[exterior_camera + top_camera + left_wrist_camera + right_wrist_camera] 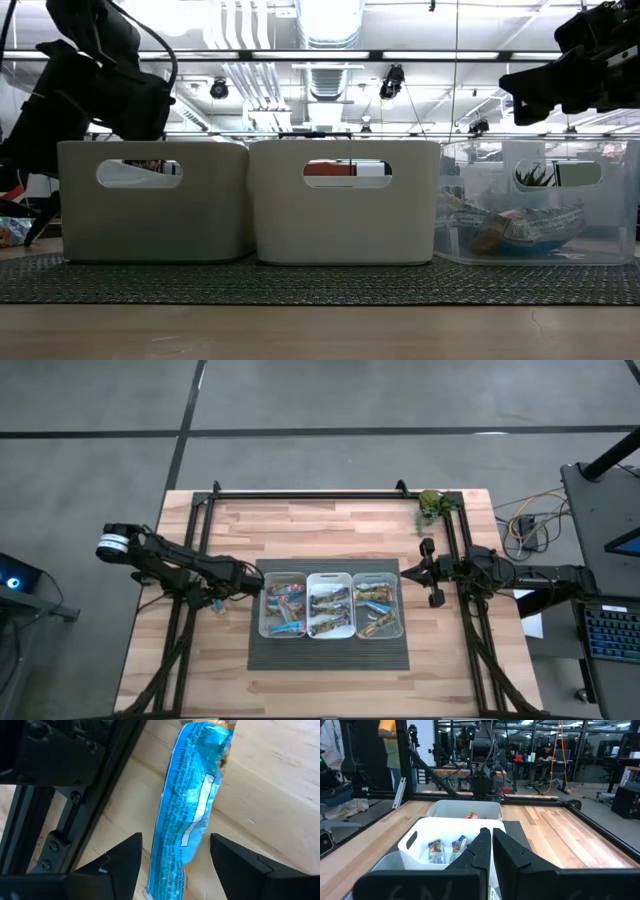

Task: Pick and place Granola Bars by type
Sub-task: Put the yellow granola bar into the transparent bin

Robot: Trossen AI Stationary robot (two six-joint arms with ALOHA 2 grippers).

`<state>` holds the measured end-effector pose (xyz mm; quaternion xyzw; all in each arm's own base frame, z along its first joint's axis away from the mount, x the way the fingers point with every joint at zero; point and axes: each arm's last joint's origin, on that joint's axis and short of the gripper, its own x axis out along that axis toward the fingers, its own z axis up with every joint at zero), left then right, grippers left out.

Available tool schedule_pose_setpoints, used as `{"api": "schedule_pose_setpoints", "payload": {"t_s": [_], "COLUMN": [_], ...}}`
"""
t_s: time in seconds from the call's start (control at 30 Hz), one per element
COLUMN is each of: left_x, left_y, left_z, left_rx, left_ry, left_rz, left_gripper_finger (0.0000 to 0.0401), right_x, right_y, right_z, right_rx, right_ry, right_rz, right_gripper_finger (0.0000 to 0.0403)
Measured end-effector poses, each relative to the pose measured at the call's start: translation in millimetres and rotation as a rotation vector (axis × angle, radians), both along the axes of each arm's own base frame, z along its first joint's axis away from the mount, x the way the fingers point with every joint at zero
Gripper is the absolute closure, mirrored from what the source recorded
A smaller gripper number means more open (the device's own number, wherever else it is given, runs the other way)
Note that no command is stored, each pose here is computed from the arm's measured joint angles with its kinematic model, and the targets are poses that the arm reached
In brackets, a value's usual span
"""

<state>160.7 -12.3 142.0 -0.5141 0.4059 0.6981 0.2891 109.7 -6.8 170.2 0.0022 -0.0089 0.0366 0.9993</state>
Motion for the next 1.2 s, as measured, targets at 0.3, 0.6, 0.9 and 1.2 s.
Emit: {"api": "schedule_pose_setpoints", "payload": {"t_s": [0.3,0.6,0.9,1.2], "left_x": [0.4,1.5,2.4,5.4], "left_y": [0.0,0.2,0.3,-0.4], "left_z": [-1.6,-5.5,-5.6,-1.7], "left_rx": [0.006,0.015,0.018,0.004], "left_ry": [-0.005,-0.041,-0.059,-0.079], "left_rz": [0.010,0.023,0.024,0.027], "left_gripper_finger": [0.0195,0.0271,0.0332,0.0350], "right_x": [0.0,0.0,0.0,0.0], "right_y": [0.0,0.0,0.0,0.0], "right_z": [0.0,0.0,0.0,0.0], "right_rx": [0.000,0.000,0.000,0.000], "right_ry": [0.000,0.000,0.000,0.000], "right_rz": [0.000,0.000,0.000,0.000], "right_gripper_finger": [0.0394,0.0394,0.0394,0.0394]}}
